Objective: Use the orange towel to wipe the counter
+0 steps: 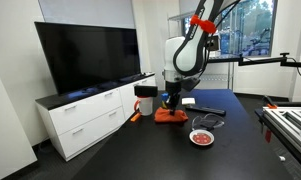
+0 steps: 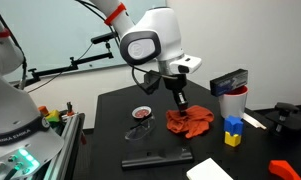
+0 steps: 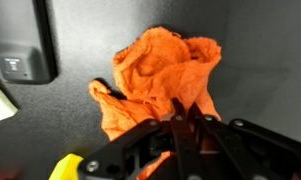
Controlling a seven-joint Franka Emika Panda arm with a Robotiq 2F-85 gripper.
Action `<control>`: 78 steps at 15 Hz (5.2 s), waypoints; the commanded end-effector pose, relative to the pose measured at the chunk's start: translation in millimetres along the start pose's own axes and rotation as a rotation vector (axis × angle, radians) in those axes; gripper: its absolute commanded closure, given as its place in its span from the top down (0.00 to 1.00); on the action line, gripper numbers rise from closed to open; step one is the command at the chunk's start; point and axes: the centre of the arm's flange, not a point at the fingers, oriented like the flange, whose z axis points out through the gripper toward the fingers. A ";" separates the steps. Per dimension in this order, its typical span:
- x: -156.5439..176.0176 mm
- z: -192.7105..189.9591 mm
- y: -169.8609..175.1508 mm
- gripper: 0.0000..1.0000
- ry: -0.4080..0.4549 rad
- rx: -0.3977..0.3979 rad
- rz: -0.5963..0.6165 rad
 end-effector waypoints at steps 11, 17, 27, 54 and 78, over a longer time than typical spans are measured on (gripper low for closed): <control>-16.7 -10.0 -101.3 0.02 0.017 0.072 -0.182; -32.8 -25.1 -154.7 0.02 0.025 0.125 -0.286; -24.1 -21.8 -134.5 0.02 0.026 0.107 -0.255; -8.6 -20.1 -43.3 1.00 -0.002 0.061 -0.054; -28.7 -162.4 -46.3 1.00 -0.178 0.057 -0.180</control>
